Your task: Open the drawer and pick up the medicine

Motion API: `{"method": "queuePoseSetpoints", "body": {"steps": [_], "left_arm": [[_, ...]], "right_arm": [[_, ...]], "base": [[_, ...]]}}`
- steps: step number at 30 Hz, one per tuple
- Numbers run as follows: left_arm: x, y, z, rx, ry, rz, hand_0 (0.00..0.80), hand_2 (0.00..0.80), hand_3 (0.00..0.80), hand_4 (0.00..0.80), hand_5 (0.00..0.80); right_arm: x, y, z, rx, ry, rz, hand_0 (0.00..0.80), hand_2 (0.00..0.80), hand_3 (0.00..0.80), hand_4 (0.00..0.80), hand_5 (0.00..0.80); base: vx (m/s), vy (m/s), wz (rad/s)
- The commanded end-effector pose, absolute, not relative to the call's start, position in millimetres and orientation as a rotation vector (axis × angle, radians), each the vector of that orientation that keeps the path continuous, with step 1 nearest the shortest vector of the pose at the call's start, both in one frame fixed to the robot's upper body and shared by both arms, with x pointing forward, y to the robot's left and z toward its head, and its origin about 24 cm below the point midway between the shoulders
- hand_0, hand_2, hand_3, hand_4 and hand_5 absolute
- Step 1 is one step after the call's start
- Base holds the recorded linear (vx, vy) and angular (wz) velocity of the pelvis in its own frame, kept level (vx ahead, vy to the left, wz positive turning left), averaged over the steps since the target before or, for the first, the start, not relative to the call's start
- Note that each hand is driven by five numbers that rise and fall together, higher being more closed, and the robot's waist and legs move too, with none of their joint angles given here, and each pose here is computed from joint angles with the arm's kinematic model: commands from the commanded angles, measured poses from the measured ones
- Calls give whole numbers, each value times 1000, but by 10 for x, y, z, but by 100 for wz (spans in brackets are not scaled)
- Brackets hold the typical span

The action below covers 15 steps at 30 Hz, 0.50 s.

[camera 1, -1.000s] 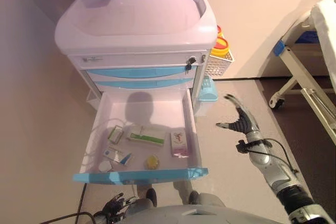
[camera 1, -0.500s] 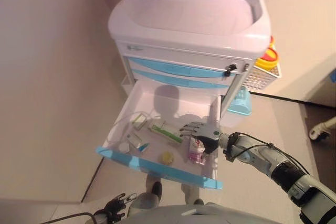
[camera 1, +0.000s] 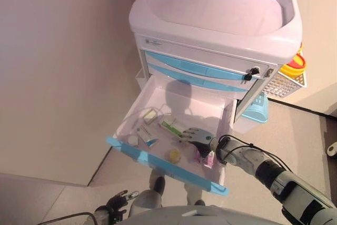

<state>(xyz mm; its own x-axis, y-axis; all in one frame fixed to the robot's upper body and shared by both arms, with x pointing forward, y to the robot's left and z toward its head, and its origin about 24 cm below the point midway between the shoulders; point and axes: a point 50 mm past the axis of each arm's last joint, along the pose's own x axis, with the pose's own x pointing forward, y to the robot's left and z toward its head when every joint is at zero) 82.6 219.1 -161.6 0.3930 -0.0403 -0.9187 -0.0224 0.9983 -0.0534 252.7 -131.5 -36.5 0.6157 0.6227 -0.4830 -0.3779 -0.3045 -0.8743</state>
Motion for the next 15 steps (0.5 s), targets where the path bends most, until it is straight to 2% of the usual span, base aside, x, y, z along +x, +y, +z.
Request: {"method": "queuePoseSetpoints", "body": {"steps": [1, 15], "left_arm": [[842, 2181, -1621, 15, 1189, -78, 0, 0, 0, 0, 0], [849, 2157, -1618, 40, 1177, -121, 0, 0, 0, 0, 0]], "right_arm": [[2648, -1042, -200, -1612, -366, 972, 0, 0, 0, 0, 0], [2672, -846, -256, -1616, -379, 1004, 0, 0, 0, 0, 0]], "base": [[18, 13, 14], [12, 7, 8]]}}
